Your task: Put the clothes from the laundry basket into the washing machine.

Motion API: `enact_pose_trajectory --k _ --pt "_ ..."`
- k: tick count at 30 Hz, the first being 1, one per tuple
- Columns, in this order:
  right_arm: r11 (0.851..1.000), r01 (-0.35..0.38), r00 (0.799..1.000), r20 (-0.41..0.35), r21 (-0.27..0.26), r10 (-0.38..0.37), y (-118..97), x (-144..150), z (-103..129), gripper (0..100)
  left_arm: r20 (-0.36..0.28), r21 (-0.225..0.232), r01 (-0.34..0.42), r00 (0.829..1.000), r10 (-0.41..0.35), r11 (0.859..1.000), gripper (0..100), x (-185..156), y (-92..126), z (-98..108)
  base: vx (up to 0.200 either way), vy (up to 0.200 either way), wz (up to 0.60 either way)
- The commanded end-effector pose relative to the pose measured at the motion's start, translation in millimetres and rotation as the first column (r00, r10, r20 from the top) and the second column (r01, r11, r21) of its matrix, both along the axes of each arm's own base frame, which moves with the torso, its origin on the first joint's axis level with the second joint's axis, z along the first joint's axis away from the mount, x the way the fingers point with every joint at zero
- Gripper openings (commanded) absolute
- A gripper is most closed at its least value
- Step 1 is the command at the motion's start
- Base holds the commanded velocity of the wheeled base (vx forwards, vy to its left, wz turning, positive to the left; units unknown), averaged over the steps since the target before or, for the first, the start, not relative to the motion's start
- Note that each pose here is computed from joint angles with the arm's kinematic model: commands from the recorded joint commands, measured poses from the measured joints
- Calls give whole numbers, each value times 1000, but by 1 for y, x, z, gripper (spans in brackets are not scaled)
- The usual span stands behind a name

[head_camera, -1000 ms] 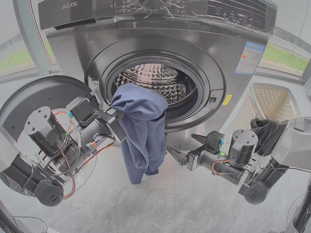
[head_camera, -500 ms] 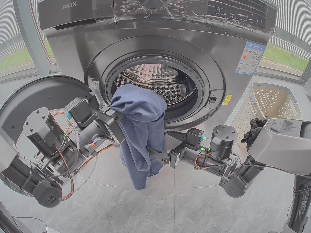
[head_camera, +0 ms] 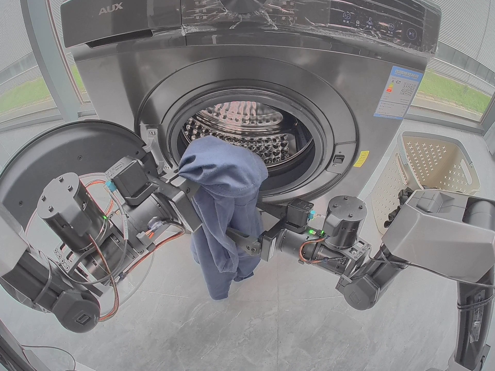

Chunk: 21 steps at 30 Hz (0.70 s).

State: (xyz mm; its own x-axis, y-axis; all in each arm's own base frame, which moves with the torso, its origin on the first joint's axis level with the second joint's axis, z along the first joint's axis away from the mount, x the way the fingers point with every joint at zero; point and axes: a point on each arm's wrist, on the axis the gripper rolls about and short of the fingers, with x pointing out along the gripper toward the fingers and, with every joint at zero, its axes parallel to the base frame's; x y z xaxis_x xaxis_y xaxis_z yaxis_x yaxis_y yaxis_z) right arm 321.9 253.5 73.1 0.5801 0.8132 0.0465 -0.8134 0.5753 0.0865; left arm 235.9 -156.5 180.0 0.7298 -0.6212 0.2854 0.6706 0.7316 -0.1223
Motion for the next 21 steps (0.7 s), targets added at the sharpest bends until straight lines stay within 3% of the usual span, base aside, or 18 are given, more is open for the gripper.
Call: enact_pose_trajectory --k 1,2,3,14,21 --pt "1000 0 1000 22 17 0 7 5 -4 100 -2 1 1 1000 -1 1000 0 -1 0 -1 0 0 0" --pt "1000 1 1000 30 24 -2 7 6 -5 100 -2 1 0 1000 0 1000 0 0 0 -1 0 0 0" --pt "1000 2 999 39 30 -3 7 7 -6 0 -3 1 0 1000 0 1000 0 0 0 -1 0 0 0" --pt "999 28 998 58 44 -30 -12 -2 13 0 -8 3 -3 1000 3 1000 0 1 1 -3 0 0 0" --pt "986 164 981 103 36 -167 -53 -18 48 0 -9 2 -13 1000 13 1000 0 3 3 -2 0 0 0"
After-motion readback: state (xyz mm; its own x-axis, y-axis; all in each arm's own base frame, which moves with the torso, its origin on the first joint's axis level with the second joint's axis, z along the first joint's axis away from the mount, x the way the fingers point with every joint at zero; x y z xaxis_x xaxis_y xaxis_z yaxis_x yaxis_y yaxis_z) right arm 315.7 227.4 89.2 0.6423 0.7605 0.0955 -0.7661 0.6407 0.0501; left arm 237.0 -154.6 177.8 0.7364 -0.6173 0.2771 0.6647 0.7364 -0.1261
